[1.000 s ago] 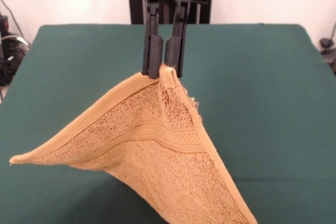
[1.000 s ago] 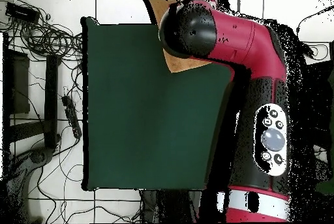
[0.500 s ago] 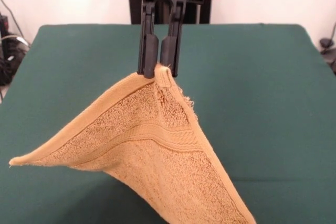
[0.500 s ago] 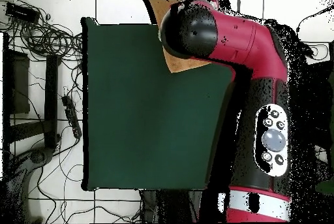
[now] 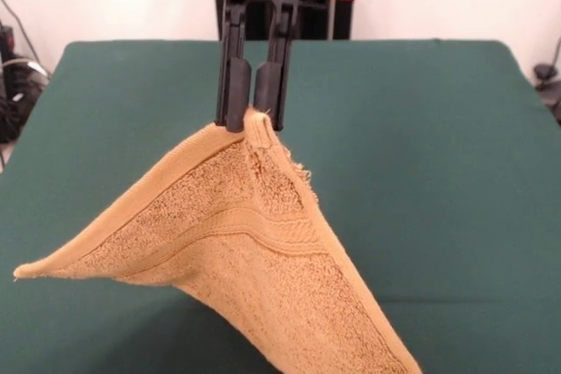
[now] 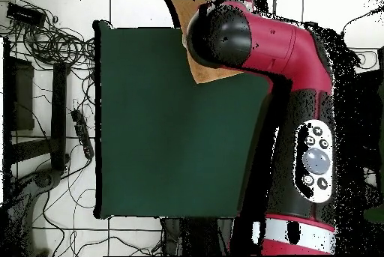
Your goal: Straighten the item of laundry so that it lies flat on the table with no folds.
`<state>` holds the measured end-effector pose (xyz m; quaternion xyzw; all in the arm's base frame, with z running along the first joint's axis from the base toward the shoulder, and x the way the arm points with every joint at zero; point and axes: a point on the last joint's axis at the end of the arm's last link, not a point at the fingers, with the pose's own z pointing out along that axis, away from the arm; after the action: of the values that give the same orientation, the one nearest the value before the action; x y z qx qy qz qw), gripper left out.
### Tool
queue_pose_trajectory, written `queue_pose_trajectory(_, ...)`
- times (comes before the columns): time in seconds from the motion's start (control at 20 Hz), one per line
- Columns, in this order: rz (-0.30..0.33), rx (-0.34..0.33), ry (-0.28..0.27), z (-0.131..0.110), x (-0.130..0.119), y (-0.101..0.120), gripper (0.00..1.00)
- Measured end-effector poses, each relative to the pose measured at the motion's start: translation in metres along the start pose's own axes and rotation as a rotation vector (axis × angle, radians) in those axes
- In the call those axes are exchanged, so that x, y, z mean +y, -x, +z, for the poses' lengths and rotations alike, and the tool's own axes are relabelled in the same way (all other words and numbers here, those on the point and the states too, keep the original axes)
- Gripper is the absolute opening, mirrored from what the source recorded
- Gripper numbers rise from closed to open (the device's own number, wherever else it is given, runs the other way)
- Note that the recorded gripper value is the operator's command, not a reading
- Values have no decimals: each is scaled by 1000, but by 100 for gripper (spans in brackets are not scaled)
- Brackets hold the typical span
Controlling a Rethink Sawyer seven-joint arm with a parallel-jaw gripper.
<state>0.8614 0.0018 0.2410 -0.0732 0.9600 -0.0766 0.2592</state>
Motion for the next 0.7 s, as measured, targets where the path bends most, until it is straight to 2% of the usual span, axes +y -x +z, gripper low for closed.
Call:
queue_pose_trajectory(0.45,-66,-71,-79,1,-3,1,0)
queue_pose_trajectory(0.7,-102,-128,-112,2,10,-1,0)
